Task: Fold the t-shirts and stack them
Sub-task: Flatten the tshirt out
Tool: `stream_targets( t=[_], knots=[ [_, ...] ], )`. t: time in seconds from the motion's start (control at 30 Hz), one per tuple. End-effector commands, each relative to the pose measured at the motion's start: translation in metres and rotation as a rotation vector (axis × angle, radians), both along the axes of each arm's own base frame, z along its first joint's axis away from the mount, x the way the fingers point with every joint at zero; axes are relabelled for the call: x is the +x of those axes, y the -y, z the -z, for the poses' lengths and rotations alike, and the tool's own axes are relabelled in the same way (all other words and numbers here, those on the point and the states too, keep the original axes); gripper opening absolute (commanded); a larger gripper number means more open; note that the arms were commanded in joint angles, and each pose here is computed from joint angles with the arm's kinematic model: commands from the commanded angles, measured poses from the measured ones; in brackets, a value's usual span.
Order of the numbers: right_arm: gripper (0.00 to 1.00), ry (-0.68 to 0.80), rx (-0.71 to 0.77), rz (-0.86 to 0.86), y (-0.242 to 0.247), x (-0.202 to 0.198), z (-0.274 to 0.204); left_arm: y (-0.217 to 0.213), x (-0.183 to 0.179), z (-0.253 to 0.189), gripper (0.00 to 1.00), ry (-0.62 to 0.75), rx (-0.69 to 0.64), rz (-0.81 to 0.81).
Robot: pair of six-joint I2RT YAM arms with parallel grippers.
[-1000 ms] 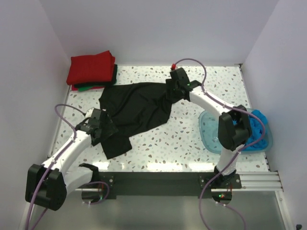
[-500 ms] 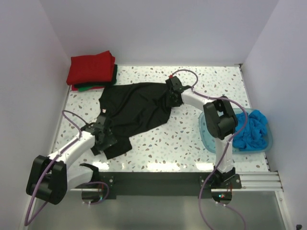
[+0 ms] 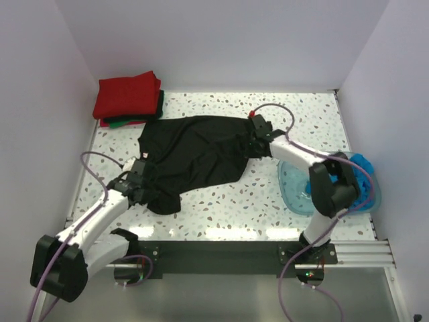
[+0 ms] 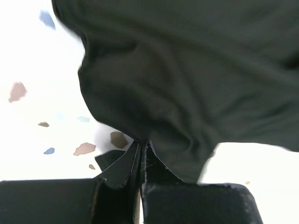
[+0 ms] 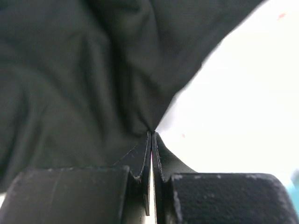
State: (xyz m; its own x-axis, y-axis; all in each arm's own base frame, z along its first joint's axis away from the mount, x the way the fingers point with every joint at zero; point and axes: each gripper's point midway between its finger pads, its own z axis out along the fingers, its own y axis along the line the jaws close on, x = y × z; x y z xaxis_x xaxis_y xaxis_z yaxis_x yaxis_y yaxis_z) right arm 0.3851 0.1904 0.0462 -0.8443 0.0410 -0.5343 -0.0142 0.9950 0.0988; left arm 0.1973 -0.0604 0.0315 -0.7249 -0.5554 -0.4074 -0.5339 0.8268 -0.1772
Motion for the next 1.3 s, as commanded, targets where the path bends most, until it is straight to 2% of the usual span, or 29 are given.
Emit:
stream_targets(
  t=[0.0, 0.07, 0.1, 0.2, 0.33, 0.47, 0.5, 0.57, 0.6, 0.63, 0.77, 0.93, 1.03, 1.27],
  knots=[
    [0.00, 0.097, 0.004, 0.025, 0.028, -0.040, -0.070, -0.012, 0.027, -0.059, 0.00, 0.206, 0.046, -0.035],
    [0.00, 0.084, 0.026, 0.000, 0.026, -0.067, -0.076, -0.015, 0.029, -0.078, 0.00, 0.250, 0.048, -0.045],
    [0.00, 0.066, -0.004, -0.018, 0.030, -0.095, -0.078, -0.015, 0.030, -0.086, 0.00, 0.277, 0.042, -0.043],
    [0.00, 0.038, -0.072, -0.009, 0.041, -0.134, -0.077, -0.018, 0.029, -0.096, 0.00, 0.305, 0.046, -0.049],
    [0.00, -0.028, -0.110, 0.019, 0.055, -0.161, -0.070, -0.020, 0.025, -0.096, 0.00, 0.299, 0.050, -0.053],
    [0.03, -0.128, -0.080, -0.045, 0.042, -0.177, -0.040, -0.027, 0.022, -0.095, 0.00, 0.301, 0.077, -0.081],
    [0.23, -0.143, -0.072, -0.066, 0.038, -0.180, -0.033, -0.029, 0.021, -0.094, 0.00, 0.298, 0.084, -0.087],
    [0.53, -0.164, -0.053, -0.089, 0.033, -0.184, -0.029, -0.030, 0.020, -0.090, 0.00, 0.287, 0.089, -0.087],
    [0.80, -0.160, -0.049, -0.088, 0.034, -0.186, -0.028, -0.030, 0.020, -0.088, 0.00, 0.280, 0.091, -0.087],
    [0.97, -0.149, -0.035, -0.079, 0.034, -0.187, -0.030, -0.030, 0.018, -0.085, 0.00, 0.270, 0.095, -0.088],
    [0.99, -0.094, 0.056, -0.072, 0.036, -0.198, -0.042, -0.030, 0.020, -0.077, 0.00, 0.254, 0.102, -0.085],
    [0.98, -0.145, 0.020, 0.002, 0.060, -0.222, -0.017, -0.031, 0.024, -0.078, 0.00, 0.257, 0.116, -0.096],
    [0.82, -0.129, 0.069, 0.033, 0.056, -0.221, -0.008, -0.031, 0.025, -0.076, 0.00, 0.255, 0.118, -0.094],
    [0.74, 0.027, 0.211, 0.131, 0.028, -0.179, -0.013, -0.030, 0.023, -0.075, 0.00, 0.250, 0.111, -0.091]
  ],
)
